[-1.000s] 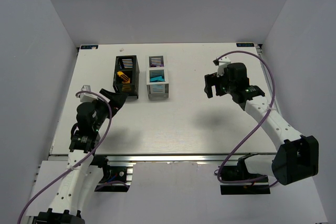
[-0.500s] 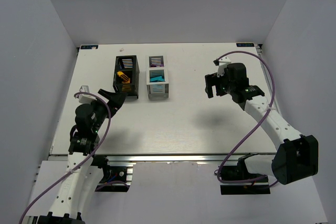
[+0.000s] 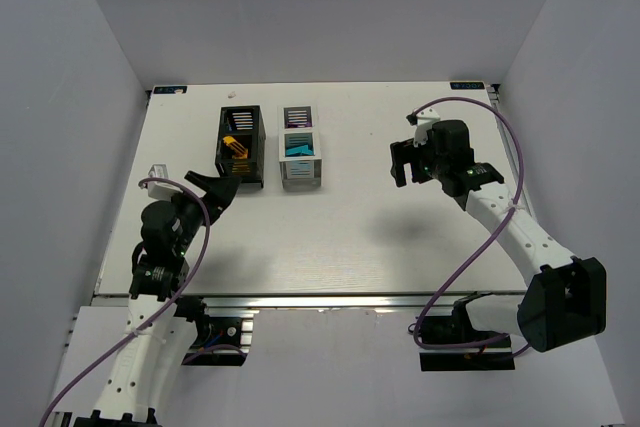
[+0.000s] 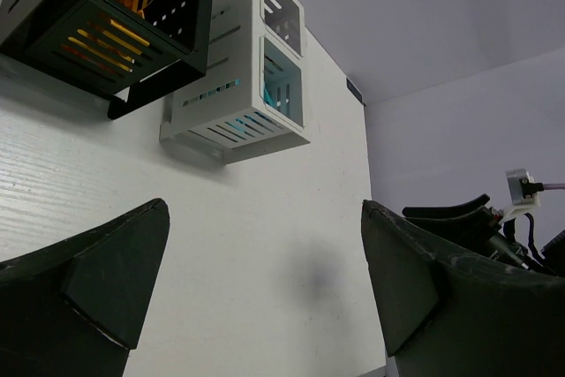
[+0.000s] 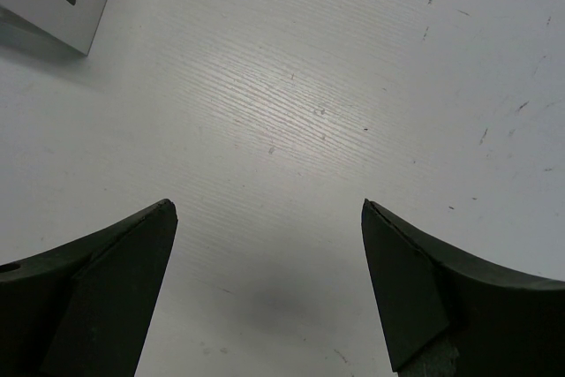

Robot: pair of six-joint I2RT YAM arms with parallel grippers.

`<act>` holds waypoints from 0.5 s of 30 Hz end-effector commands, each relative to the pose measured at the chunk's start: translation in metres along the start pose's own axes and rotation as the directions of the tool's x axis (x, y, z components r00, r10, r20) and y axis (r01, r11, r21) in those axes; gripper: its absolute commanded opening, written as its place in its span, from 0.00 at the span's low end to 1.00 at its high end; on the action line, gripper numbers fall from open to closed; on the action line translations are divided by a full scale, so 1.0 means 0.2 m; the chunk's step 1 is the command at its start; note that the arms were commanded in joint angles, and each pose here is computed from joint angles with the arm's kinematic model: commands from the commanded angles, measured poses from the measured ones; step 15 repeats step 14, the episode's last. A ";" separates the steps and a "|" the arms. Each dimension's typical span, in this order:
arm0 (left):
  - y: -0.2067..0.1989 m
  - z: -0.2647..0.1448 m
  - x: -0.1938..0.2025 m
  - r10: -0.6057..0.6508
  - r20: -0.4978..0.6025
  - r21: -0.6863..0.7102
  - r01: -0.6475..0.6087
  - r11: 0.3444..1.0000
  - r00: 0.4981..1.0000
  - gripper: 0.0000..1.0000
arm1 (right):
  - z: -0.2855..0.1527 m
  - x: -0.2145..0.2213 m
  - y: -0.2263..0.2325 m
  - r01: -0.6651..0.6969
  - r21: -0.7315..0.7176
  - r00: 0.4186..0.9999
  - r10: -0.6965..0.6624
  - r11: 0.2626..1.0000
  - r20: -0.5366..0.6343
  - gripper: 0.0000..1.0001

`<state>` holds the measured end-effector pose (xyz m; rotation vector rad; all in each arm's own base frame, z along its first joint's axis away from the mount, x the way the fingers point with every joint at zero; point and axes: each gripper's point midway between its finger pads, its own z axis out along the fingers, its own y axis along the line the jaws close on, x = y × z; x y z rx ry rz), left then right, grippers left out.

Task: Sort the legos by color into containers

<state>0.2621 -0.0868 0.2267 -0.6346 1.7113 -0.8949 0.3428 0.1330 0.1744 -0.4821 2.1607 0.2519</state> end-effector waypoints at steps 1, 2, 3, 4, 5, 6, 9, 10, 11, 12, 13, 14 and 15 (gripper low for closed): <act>0.02 -0.01 0.00 0.001 0.012 -0.009 -0.001 1.000 1.000 0.98 | -0.03 -0.04 -0.02 0.005 0.023 0.999 -0.006 1.000 0.043 0.90; 0.02 -0.01 -0.01 0.001 0.012 -0.010 -0.001 1.000 1.000 0.98 | -0.04 -0.05 -0.02 0.005 0.024 0.999 -0.006 1.000 0.048 0.89; 0.02 -0.01 0.00 0.001 0.010 -0.010 -0.001 1.000 1.000 0.98 | -0.04 -0.05 -0.03 0.004 0.025 0.999 -0.006 1.000 0.049 0.89; 0.02 -0.01 0.00 0.001 0.009 -0.008 -0.001 1.000 1.000 0.98 | -0.04 -0.05 -0.03 0.005 0.025 0.999 -0.006 1.000 0.049 0.89; 0.02 -0.01 0.00 0.001 0.010 -0.010 -0.001 1.000 1.000 0.98 | -0.04 -0.05 -0.03 0.004 0.028 0.999 -0.006 1.000 0.050 0.89; 0.01 -0.01 0.00 0.002 0.010 -0.007 -0.002 1.000 1.000 0.98 | -0.04 -0.05 -0.03 0.007 0.027 0.999 -0.008 1.000 0.050 0.89; 0.01 -0.01 0.00 0.003 0.006 -0.004 -0.003 1.000 1.000 0.98 | -0.04 -0.05 -0.03 0.007 0.029 0.999 -0.008 1.000 0.052 0.90; 0.02 0.00 0.00 0.003 0.007 -0.006 -0.003 1.000 1.000 0.98 | -0.04 -0.06 -0.03 0.006 0.030 0.998 -0.008 1.000 0.056 0.89; 0.01 0.00 0.00 0.005 0.005 -0.003 -0.005 1.000 1.000 0.98 | -0.05 -0.05 -0.03 0.008 0.029 0.998 -0.010 1.000 0.058 0.89; 0.02 0.00 0.00 0.005 0.006 -0.004 -0.005 1.000 1.000 0.98 | -0.05 -0.06 -0.03 0.005 0.029 0.998 -0.007 1.000 0.063 0.89; 0.02 0.00 0.00 0.008 0.006 -0.004 -0.008 1.000 1.000 0.98 | -0.05 -0.06 -0.03 -0.007 0.030 0.998 0.005 1.000 0.067 0.89; 0.02 0.00 0.01 0.009 0.004 -0.002 -0.009 1.000 1.000 0.98 | -0.06 -0.07 -0.03 -0.005 0.030 0.997 0.003 1.000 0.072 0.90; 0.02 0.00 0.01 0.009 0.004 -0.002 -0.009 1.000 1.000 0.98 | -0.06 -0.07 -0.03 -0.005 0.030 0.997 0.003 1.000 0.072 0.90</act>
